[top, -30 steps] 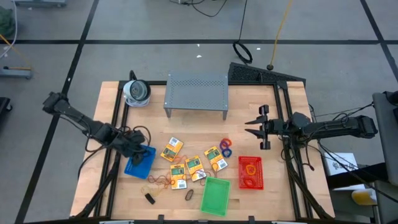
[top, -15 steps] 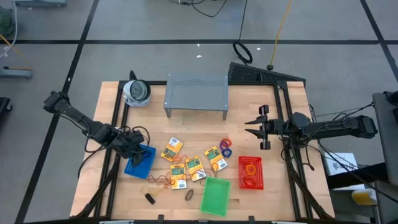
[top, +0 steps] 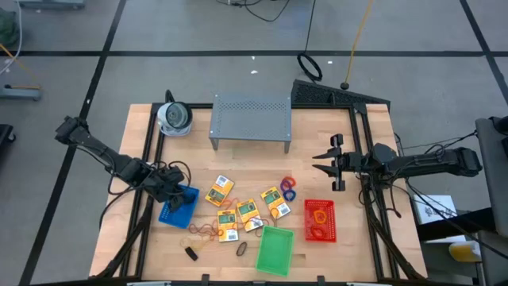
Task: Pick & Place Office Desk Supplies
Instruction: Put the yellow crayon box into the green bin
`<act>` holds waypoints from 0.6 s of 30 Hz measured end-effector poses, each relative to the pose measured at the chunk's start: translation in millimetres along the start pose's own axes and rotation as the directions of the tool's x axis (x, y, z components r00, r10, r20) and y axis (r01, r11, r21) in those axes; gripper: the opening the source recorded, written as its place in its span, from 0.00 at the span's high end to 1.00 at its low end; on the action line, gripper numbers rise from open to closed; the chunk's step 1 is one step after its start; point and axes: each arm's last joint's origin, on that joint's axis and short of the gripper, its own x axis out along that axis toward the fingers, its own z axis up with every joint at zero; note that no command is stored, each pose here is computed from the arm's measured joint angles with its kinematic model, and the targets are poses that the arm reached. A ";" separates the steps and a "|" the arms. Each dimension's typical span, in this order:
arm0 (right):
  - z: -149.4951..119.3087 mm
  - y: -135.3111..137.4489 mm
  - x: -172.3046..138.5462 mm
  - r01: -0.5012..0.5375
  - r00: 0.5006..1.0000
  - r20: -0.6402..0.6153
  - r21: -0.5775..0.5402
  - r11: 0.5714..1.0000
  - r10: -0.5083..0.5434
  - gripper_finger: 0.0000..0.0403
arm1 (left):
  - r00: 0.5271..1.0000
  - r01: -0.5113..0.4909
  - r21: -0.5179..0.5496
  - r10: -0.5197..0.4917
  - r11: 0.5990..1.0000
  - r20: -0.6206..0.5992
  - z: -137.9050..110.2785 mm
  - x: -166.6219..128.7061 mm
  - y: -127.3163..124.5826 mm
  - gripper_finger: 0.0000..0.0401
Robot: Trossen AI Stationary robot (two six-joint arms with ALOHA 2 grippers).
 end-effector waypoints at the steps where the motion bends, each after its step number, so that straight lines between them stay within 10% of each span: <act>1: 0.0 0.0 0.0 0.000 1.000 0.000 0.000 1.000 0.000 0.75 | 1.000 0.006 -0.005 -0.006 1.000 -0.003 0.1 0.0 -0.4 0.61; 18: -0.1 0.0 -0.1 0.000 1.000 0.000 0.000 1.000 0.000 0.75 | 0.961 0.193 0.171 -0.221 0.966 0.167 28.4 -18.3 -42.5 0.57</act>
